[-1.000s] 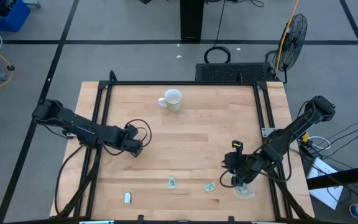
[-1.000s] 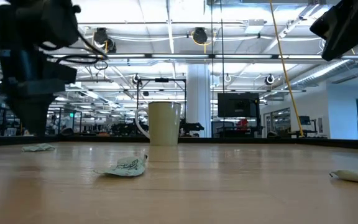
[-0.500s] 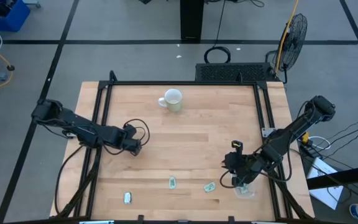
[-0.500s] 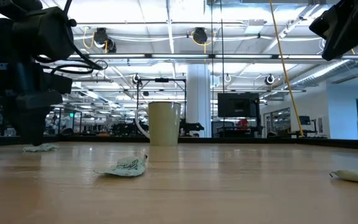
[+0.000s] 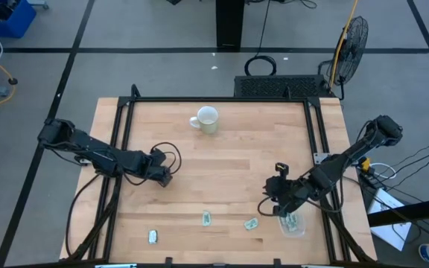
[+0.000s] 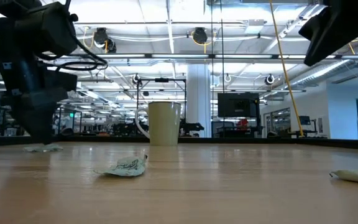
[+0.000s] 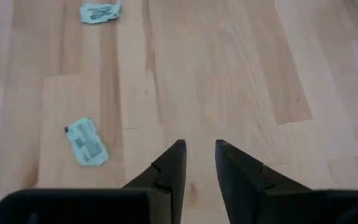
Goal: Pick and place Stevia / Truvia into bins
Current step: Put the stevia packet into the transparent bin
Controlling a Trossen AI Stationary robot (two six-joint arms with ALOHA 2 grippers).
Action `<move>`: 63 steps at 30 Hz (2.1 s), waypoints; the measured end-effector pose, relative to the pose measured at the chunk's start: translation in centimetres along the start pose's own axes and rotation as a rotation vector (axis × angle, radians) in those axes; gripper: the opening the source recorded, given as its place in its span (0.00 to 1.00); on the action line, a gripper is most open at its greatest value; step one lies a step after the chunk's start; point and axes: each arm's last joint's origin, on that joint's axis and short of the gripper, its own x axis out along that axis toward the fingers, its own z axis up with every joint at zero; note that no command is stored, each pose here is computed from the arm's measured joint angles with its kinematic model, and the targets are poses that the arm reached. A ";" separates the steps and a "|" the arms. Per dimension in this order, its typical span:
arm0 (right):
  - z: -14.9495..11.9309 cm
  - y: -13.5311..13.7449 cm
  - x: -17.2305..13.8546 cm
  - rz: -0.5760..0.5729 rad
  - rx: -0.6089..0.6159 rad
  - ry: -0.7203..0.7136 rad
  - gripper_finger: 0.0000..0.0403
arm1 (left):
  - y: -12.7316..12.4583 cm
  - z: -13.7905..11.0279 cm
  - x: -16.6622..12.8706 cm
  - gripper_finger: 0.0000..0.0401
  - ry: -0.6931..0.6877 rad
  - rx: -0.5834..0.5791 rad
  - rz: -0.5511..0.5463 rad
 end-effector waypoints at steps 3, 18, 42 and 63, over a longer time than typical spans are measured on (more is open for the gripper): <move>0.3 -0.4 0.2 -0.014 0.003 0.001 0.20 | -0.3 0.2 0.0 0.47 -0.020 0.031 -0.034; 1.0 -1.8 0.8 -0.051 0.008 0.006 0.19 | -1.1 0.5 -0.1 0.47 -0.035 0.104 -0.122; 1.5 -1.5 0.9 -0.025 -0.016 -0.045 0.19 | -0.3 -0.8 2.0 0.18 -0.065 0.090 -0.173; 1.6 -6.2 9.2 0.083 0.227 -0.812 0.39 | -8.1 8.0 -7.2 0.01 -0.816 0.423 -0.685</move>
